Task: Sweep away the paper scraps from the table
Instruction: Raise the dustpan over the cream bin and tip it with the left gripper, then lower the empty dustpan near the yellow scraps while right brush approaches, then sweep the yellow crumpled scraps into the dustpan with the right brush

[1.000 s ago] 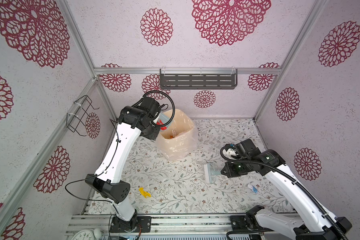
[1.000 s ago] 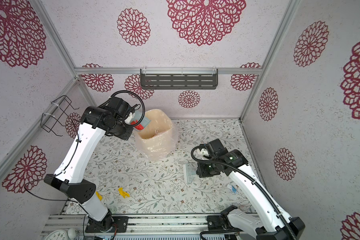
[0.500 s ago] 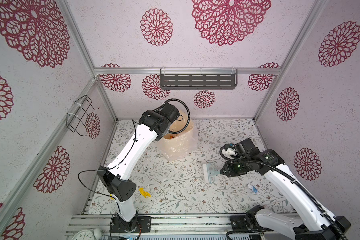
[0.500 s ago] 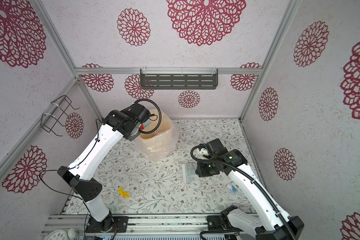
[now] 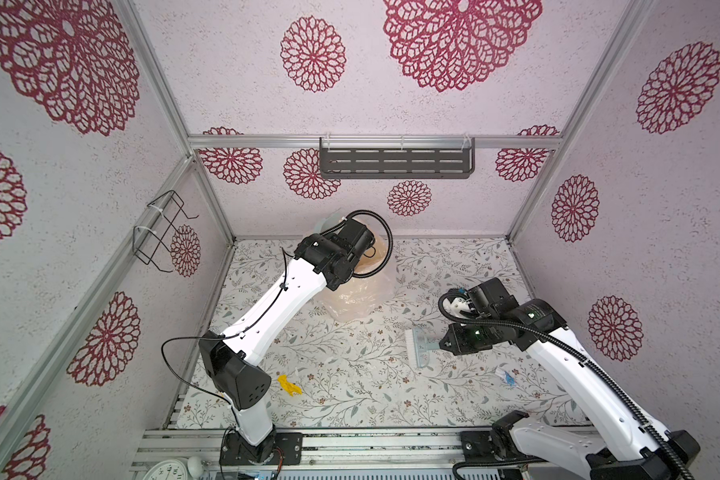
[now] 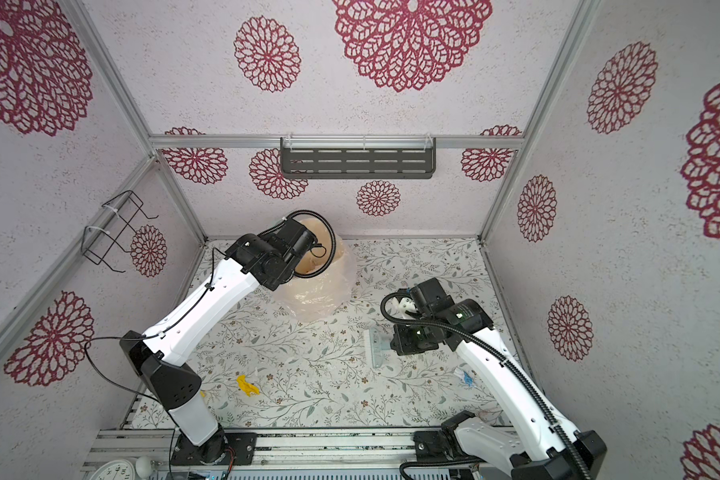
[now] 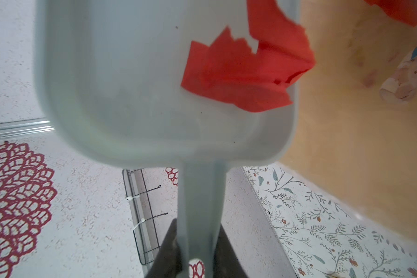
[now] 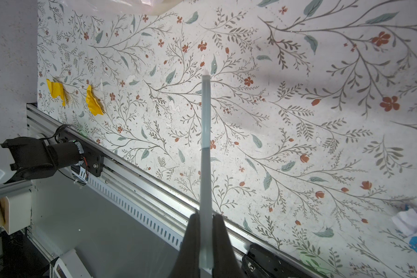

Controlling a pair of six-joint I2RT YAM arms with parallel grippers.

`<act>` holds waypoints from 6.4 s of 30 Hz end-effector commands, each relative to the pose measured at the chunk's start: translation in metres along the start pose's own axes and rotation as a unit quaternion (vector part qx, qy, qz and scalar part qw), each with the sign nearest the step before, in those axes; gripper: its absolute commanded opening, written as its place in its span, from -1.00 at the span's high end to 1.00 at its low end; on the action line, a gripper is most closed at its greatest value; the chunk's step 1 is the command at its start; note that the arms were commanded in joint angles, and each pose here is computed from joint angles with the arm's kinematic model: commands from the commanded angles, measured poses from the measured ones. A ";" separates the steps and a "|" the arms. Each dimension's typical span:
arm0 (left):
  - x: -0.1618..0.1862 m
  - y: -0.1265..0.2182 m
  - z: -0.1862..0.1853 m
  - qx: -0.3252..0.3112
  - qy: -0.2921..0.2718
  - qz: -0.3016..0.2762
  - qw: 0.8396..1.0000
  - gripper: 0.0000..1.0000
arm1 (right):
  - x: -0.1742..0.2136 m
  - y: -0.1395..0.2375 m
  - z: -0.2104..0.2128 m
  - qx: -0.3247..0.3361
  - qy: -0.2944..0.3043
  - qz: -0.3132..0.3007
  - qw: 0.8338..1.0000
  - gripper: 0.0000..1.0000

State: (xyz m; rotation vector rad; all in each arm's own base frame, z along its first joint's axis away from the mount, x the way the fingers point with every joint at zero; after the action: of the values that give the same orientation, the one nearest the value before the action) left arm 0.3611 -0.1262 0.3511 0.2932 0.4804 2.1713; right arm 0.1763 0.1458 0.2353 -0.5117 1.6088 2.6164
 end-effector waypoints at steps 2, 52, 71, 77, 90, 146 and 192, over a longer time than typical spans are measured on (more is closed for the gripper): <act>0.004 0.008 0.011 -0.024 0.006 -0.006 1.000 1.00 | -0.002 0.005 0.004 -0.012 0.008 -0.012 1.000 1.00; 0.137 0.088 -0.074 0.321 0.461 -0.139 0.816 1.00 | 0.017 -0.168 0.277 -0.307 0.112 0.015 0.945 1.00; 0.138 0.091 -0.099 0.368 0.451 -0.127 0.803 1.00 | 0.007 -0.208 0.202 -0.270 -0.027 0.037 0.962 1.00; 0.134 0.098 -0.113 0.396 0.428 -0.125 0.803 1.00 | 0.020 -0.184 0.143 -0.210 -0.046 0.036 0.976 1.00; 0.123 0.133 -0.142 0.458 0.374 -0.140 0.794 1.00 | 0.023 -0.115 0.081 -0.141 -0.046 0.026 0.989 1.00; 0.113 0.171 -0.347 0.645 0.260 0.023 0.719 1.00 | -0.002 -0.018 -0.009 0.080 0.025 0.041 0.996 1.00; 0.058 0.147 -0.378 0.678 0.144 0.015 0.721 1.00 | 0.001 -0.057 0.101 0.047 0.126 0.120 0.984 1.00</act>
State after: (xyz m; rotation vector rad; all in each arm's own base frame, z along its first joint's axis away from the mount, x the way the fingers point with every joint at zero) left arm 0.0764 -0.2471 0.0824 0.7420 2.2098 1.4683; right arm 0.1686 0.2521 0.2023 -0.7539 2.1274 2.6317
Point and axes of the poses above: each gripper's point midway between its finger pads, its own y axis back along the fingers, its own z axis along the line the jaws close on, x = y × z, the point moved 3 cm from there along y, back along the fingers, and after that the axes turned 3 degrees about -y, right-handed, at the moved point
